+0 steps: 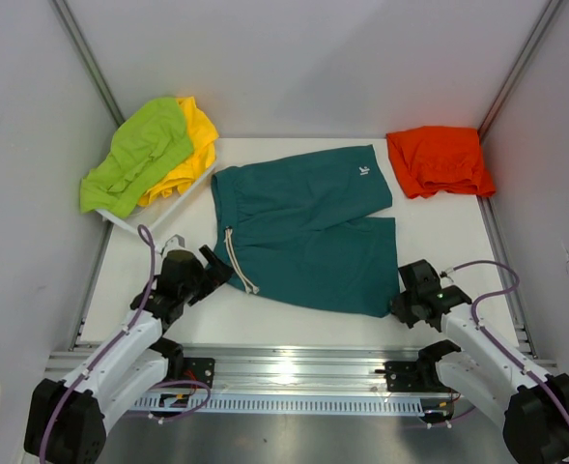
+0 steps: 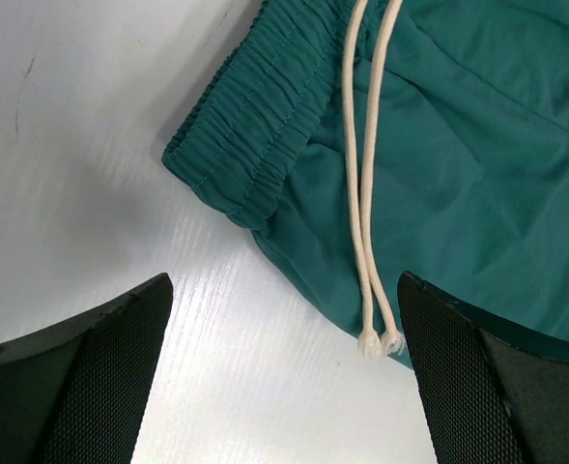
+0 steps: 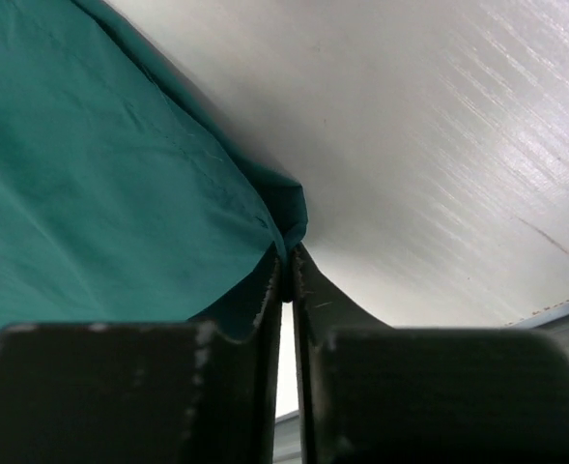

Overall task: Fold and stack the shorts
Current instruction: Flatten the shorts out, then fold the shorts

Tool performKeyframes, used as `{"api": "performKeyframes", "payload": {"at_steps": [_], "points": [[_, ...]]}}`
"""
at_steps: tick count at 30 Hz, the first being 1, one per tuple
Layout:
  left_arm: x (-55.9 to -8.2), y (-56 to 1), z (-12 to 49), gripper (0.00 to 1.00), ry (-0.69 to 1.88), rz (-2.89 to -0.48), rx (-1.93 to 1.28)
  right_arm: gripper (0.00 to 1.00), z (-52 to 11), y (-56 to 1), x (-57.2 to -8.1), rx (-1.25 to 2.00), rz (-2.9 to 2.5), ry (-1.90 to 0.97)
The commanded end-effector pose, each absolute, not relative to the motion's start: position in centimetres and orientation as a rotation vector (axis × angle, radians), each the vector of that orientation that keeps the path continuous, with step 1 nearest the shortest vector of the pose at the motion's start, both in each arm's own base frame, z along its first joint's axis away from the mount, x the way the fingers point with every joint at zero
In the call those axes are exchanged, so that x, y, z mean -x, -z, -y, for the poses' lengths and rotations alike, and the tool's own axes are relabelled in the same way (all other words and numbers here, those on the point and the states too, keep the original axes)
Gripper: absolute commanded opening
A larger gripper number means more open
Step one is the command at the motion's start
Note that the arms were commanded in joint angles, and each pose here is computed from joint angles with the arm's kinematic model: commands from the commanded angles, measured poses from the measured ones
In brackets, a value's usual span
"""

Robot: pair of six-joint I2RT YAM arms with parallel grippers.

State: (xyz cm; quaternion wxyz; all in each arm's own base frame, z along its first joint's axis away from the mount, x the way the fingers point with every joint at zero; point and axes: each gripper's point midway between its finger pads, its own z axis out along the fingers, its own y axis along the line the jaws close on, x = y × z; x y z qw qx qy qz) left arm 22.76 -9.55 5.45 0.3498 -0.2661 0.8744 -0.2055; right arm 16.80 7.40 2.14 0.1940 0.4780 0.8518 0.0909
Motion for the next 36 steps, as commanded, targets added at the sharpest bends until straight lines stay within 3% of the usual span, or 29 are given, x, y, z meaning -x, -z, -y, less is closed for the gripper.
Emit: {"api": "performKeyframes", "payload": {"at_steps": [1,5,8,14,18,22,25,26,28,32,36], "points": [[-23.8,-6.2,9.0,0.99,0.515,-2.223,0.745,0.0,-6.8,-2.3,-17.3,-1.343,-2.353,-0.222],[-23.7,-5.5,8.5,0.99,0.45,-2.266,0.774,0.0,-6.3,-2.5,-17.0,-1.343,-2.345,-0.2],[-23.8,-5.2,8.8,0.91,0.465,-2.279,0.783,0.0,-6.0,-3.0,-16.9,-1.342,-2.324,-0.207],[-24.3,-4.8,8.3,0.86,0.439,-2.247,0.818,0.0,-6.0,-3.4,-16.8,-1.335,-2.315,-0.222],[-24.8,-4.8,8.3,0.74,0.454,-2.216,0.856,0.0,-5.9,-3.2,-16.7,-1.338,-2.316,-0.212],[-25.3,-4.2,8.3,0.73,0.441,-2.21,0.871,0.0,-6.1,-3.0,-16.8,-1.337,-2.317,-0.218],[-25.4,-3.6,8.3,0.56,0.425,-2.229,0.87,0.0,-6.2,-3.1,-16.7,-1.324,-2.322,-0.22],[-25.6,-3.6,8.4,0.44,0.434,-2.223,0.869,0.0,-6.3,-3.1,-16.8,-1.322,-2.322,-0.221],[-25.8,-3.4,8.6,0.35,0.442,-2.227,0.867,0.0,-6.3,-3.4,-16.7,-1.308,-2.33,-0.217],[-25.9,-3.5,8.9,0.0,0.462,-2.228,0.843,0.0,-5.9,-3.7,-15.9,-1.297,-2.363,-0.163],[-25.6,-4.1,9.2,0.0,0.495,-2.217,0.825,0.0,-5.9,-4.5,-14.8,-1.253,-2.41,-0.152]]}}
